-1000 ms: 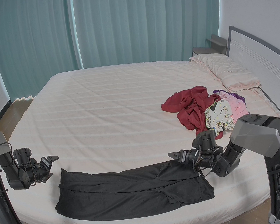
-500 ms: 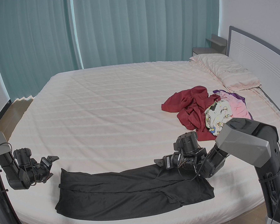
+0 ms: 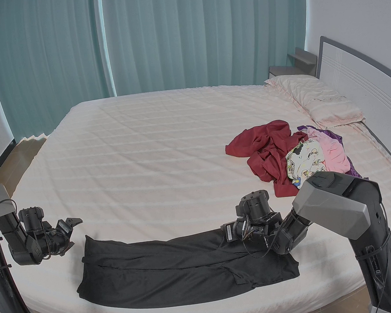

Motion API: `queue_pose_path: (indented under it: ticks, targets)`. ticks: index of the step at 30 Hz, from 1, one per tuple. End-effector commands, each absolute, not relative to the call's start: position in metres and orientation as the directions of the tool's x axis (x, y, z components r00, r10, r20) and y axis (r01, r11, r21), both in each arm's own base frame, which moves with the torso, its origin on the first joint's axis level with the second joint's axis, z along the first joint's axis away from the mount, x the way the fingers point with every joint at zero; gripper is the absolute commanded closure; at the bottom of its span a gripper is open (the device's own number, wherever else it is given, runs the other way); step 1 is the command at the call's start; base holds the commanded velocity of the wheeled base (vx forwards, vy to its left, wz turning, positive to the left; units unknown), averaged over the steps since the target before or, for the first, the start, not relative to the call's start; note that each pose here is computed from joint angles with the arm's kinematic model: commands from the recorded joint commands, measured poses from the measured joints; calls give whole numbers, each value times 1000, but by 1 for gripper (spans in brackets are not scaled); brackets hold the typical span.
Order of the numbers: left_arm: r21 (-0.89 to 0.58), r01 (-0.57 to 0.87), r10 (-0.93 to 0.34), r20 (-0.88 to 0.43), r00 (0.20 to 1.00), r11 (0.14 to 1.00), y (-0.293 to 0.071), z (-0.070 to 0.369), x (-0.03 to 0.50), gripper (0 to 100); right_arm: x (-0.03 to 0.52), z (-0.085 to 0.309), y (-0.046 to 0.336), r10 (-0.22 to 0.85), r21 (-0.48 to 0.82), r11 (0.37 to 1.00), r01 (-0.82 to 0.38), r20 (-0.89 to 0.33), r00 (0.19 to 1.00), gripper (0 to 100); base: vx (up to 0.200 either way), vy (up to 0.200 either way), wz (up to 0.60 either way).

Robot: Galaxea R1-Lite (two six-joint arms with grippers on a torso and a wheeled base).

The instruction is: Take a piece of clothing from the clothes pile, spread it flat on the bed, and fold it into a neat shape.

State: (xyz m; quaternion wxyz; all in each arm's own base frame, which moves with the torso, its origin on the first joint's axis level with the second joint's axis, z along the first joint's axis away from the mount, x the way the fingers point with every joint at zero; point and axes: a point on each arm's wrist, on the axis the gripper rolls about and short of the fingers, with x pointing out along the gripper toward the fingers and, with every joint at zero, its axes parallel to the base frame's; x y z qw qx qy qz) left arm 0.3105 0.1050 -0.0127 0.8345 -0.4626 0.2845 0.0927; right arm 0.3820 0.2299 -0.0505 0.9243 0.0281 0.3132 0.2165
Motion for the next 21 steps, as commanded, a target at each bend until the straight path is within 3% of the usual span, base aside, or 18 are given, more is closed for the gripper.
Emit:
queue_pose_path:
  ticks: [1,19,20,21]
  targets:
    - [-719,-418,-109,-561,821,555,105,-13,310,0,382,-51,233,409,178,909,-378,-563,718,100,0,0,0]
    - [-718,-418,-107,-561,821,556,105,-13,311,0,384,-37,232,404,182,913,-365,-537,741,100,0,0,0]
    - [-718,-419,-107,-562,820,556,105,-13,310,0,384,-36,230,400,180,915,-362,-538,742,0,0,0,0]
    - [-718,-418,-109,-562,820,556,105,-13,310,0,384,-35,228,397,180,916,-359,-538,743,0,0,0,0]
